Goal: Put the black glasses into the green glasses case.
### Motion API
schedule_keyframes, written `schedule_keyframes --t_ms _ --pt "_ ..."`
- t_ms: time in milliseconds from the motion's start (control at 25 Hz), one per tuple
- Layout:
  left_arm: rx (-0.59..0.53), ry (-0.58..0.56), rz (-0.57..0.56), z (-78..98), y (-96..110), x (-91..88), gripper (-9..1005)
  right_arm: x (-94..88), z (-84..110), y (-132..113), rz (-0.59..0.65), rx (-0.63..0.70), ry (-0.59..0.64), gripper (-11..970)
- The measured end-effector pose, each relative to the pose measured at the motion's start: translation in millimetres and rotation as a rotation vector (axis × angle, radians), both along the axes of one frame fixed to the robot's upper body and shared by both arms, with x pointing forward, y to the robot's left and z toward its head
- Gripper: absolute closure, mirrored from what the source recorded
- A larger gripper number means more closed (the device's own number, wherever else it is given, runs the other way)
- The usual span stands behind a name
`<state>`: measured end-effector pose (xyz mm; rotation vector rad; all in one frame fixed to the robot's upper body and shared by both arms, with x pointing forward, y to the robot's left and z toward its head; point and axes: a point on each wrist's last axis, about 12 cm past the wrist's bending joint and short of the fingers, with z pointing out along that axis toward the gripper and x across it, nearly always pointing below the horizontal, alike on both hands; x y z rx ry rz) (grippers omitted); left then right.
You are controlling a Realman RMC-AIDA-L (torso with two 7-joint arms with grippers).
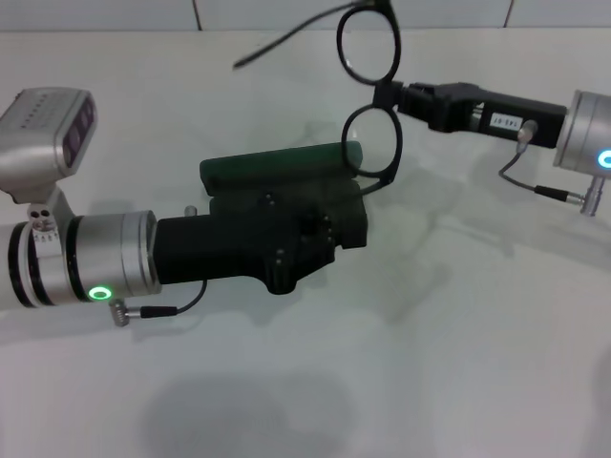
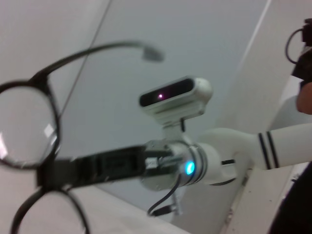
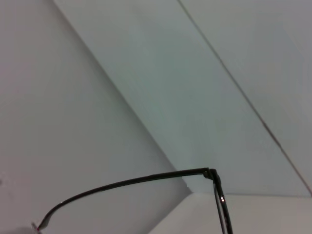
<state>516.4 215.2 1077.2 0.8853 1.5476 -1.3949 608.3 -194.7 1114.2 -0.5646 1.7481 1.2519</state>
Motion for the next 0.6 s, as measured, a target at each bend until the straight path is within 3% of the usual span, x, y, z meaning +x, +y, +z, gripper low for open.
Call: schedule_keyframes --t_ms 600 --pt "0.025 -0.083 -0.032 15.9 -5 17.1 997 -17.7 -5.8 14 0.183 -0.079 -0.06 904"
